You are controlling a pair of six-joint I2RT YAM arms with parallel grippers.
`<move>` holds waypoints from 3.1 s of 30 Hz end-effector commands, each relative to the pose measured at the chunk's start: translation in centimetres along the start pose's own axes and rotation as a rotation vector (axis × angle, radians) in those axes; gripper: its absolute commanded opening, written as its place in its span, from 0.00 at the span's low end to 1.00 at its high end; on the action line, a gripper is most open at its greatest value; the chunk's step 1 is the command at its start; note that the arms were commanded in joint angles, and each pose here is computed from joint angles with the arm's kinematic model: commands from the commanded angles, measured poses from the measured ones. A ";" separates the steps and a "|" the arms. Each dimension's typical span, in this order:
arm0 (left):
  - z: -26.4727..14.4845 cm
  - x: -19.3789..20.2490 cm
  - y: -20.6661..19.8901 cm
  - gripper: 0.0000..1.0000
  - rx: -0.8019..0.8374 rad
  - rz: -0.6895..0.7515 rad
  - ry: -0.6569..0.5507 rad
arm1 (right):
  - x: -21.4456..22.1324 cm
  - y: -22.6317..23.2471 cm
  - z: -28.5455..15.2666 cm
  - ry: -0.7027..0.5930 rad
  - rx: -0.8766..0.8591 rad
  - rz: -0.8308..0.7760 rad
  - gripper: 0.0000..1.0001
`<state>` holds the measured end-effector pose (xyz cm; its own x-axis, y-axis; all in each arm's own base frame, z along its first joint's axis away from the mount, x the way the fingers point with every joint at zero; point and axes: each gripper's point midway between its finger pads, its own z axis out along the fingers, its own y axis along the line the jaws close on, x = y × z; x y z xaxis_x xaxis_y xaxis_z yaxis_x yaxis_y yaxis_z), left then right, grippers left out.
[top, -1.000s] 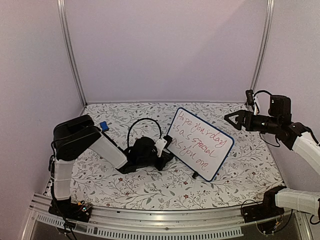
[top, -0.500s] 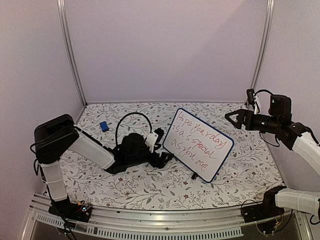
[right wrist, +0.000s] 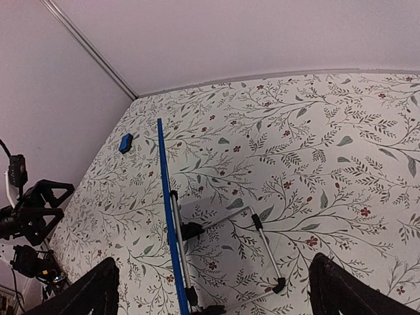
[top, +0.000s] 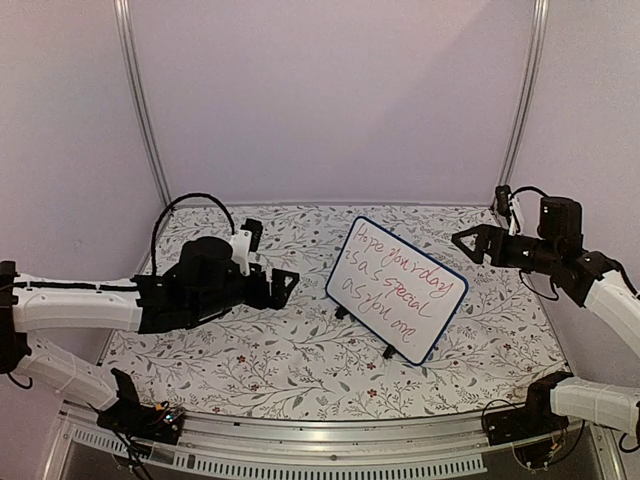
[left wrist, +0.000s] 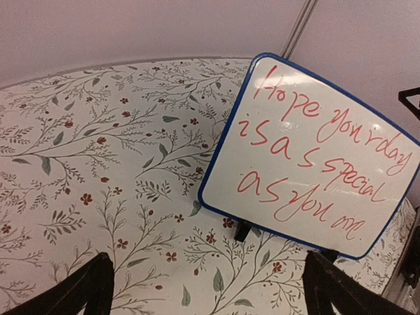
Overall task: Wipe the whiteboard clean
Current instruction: Move the whiteboard to the center of the board, then pick up the whiteboard eraser from the center of the board.
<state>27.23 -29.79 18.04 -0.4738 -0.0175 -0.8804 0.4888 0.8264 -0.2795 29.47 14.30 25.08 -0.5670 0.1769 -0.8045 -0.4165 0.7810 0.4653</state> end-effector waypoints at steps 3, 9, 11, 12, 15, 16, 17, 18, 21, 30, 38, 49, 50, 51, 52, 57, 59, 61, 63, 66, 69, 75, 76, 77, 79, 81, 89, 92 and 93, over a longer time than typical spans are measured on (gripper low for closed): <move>-3.8 0.9 3.7 1.00 -0.224 -0.027 0.141 | 0.5 -0.6 0.1 -0.006 0.024 0.036 0.99; -5.7 -0.7 4.2 1.00 -0.254 -0.033 0.123 | 0.9 -1.2 0.8 0.019 0.040 0.055 0.99; -6.0 -1.2 4.2 1.00 -0.254 -0.026 0.118 | 0.9 -1.3 0.8 0.018 0.042 0.054 0.99; -6.0 -1.2 4.3 1.00 -0.265 -0.022 0.123 | 1.0 -1.3 0.9 0.018 0.041 0.052 0.99; -5.8 -1.4 4.7 1.00 -0.315 0.003 0.148 | 1.2 -1.7 1.0 0.020 0.057 0.055 0.99; -5.4 -1.5 4.9 1.00 -0.335 0.019 0.159 | 1.2 -1.7 1.0 0.022 0.059 0.056 0.99; -5.2 -1.6 5.1 1.00 -0.352 0.034 0.167 | 1.2 -1.8 1.1 0.026 0.062 0.058 0.99; -4.8 -1.7 5.4 1.00 -0.372 0.043 0.178 | 1.1 -1.8 1.0 0.025 0.062 0.055 0.99; -3.7 -2.5 6.3 1.00 -0.394 0.039 0.188 | 0.6 -1.5 0.7 -0.002 0.055 0.032 0.99; -1.8 -2.9 14.7 1.00 -0.535 -0.265 0.195 | -0.2 -1.5 0.7 -0.091 0.045 -0.026 0.99; -3.3 -0.9 19.8 1.00 -0.739 -0.432 0.219 | 0.8 -2.0 1.5 -0.120 0.015 0.007 0.99; -2.7 -0.1 23.0 1.00 -0.804 -0.614 0.156 | 0.3 -2.3 0.2 -0.183 0.052 0.016 0.99; -2.3 -0.1 23.4 1.00 -0.815 -0.621 0.156 | 0.2 -2.3 0.0 -0.197 0.058 0.024 0.99; -1.7 -0.6 23.8 1.00 -0.829 -0.622 0.147 | -0.1 -2.4 -0.4 -0.215 0.069 0.032 0.99; -1.2 -0.9 24.2 1.00 -0.848 -0.613 0.135 | -0.3 -2.5 -0.6 -0.227 0.076 0.038 0.99; 2.7 -0.4 27.6 1.00 -0.925 -0.611 0.174 | -0.9 -2.8 -2.2 -0.270 0.130 0.056 0.99; 4.4 0.1 29.3 1.00 -0.968 -0.605 0.207 | -0.9 -2.9 -2.5 -0.268 0.145 0.055 0.99; 5.9 0.5 30.7 1.00 -0.997 -0.597 0.237 | -0.9 -2.6 -2.6 -0.268 0.131 0.058 0.99; 7.3 0.9 32.1 1.00 -1.015 -0.603 0.259 | -0.7 -2.3 -2.6 -0.262 0.111 0.068 0.99; 8.7 0.2 33.8 1.00 -0.989 -0.631 0.250 | -0.5 -1.9 -2.3 -0.249 0.079 0.071 0.99; 9.1 -0.6 35.4 1.00 -0.999 -0.618 0.242 | -0.5 -1.9 -2.0 -0.248 0.070 0.069 0.99; 9.3 -0.9 37.4 0.98 -1.017 -0.566 0.258 | 0.1 -1.9 -1.8 -0.232 0.061 0.077 0.99; 9.5 -1.0 37.5 0.97 -1.005 -0.557 0.257 | 0.0 -1.9 -1.9 -0.237 0.063 0.073 0.99; 9.9 -1.0 37.4 0.95 -0.994 -0.549 0.255 | -0.1 -1.8 -2.1 -0.247 0.063 0.069 0.99; 10.3 -1.0 37.5 0.93 -0.979 -0.533 0.263 | -0.3 -1.6 -2.4 -0.257 0.062 0.060 0.99; 10.3 -0.8 37.8 0.88 -0.985 -0.523 0.270 | -0.5 -1.6 -2.6 -0.265 0.063 0.056 0.99; 10.4 0.8 38.4 0.74 -0.975 -0.491 0.316 | -0.4 -1.6 -2.3 -0.257 0.060 0.052 0.99; 10.2 1.4 38.7 0.71 -0.986 -0.492 0.323 | -0.2 -1.7 -2.2 -0.253 0.063 0.052 0.99; 10.2 1.5 38.7 0.68 -0.985 -0.495 0.323 | -0.2 -1.7 -2.2 -0.251 0.063 0.052 0.99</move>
<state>53.07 -4.30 3.16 -0.6802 -0.4418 -0.5850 -0.5224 0.8519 -0.0361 28.72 11.41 25.22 -0.3984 0.3642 -0.8418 -0.3264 0.8014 0.5012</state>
